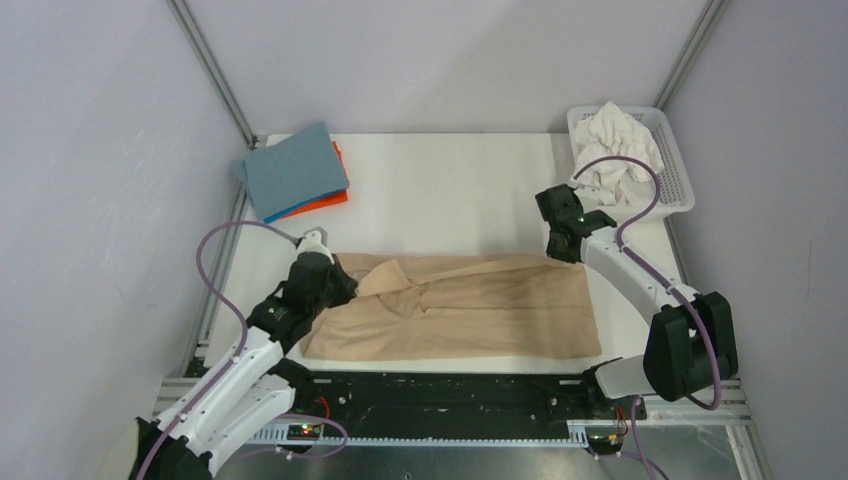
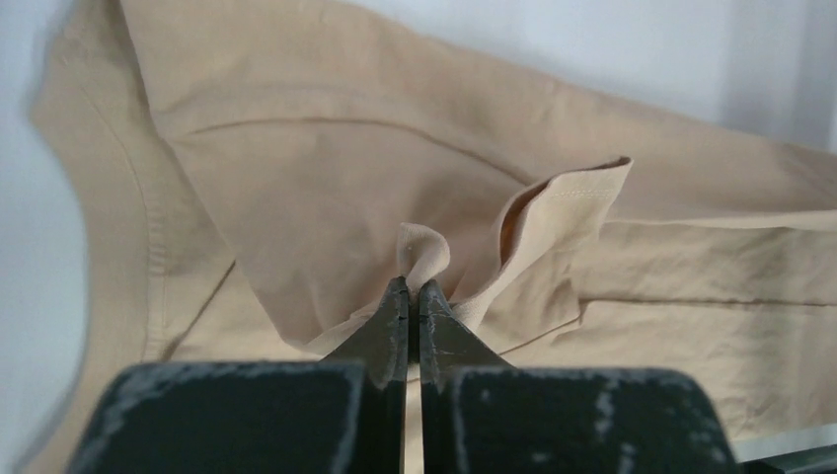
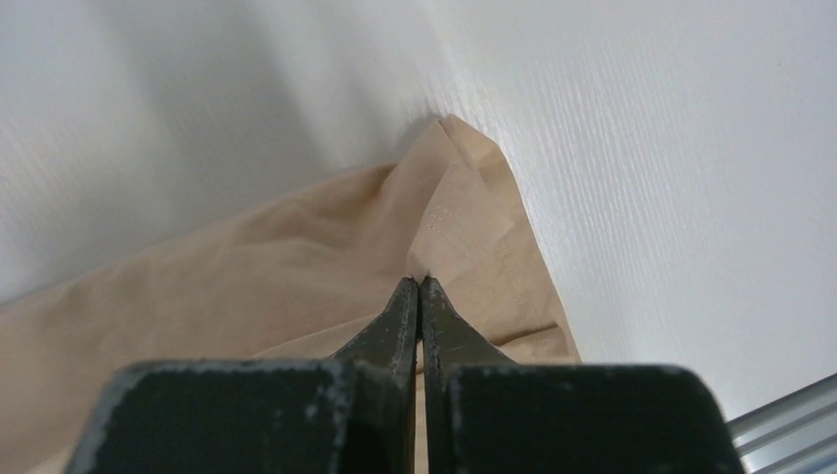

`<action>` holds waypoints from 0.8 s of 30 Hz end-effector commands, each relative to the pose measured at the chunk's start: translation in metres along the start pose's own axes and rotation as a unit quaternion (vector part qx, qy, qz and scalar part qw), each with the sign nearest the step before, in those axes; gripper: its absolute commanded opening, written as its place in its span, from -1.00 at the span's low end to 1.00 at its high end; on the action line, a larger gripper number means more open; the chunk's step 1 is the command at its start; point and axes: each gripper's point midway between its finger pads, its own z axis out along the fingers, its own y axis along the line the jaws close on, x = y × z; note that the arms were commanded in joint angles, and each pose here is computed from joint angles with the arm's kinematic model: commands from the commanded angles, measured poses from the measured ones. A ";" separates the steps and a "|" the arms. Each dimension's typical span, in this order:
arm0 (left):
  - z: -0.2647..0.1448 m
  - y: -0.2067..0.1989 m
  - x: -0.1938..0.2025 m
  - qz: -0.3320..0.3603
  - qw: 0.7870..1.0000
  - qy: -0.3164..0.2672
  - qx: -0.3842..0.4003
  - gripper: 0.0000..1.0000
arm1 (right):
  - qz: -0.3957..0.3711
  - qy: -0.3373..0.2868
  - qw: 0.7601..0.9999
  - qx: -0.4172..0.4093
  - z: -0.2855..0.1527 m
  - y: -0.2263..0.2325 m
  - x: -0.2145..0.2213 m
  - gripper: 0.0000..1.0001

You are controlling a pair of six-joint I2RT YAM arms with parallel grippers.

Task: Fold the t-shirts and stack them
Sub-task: Fold the other side of the tshirt into a rectangle

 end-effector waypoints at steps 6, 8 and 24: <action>-0.010 0.019 0.057 -0.078 0.994 0.071 -0.031 -0.42 | 0.047 0.029 0.992 0.111 -0.015 -0.057 0.064 -0.42; -0.020 0.016 0.058 -0.077 0.994 0.076 -0.025 0.73 | 0.068 0.033 0.988 0.132 -0.023 -0.073 0.078 0.43; -0.033 -0.050 -0.004 0.015 0.999 0.032 0.031 0.96 | 0.112 -0.059 0.977 -0.174 -0.066 -0.015 0.036 1.00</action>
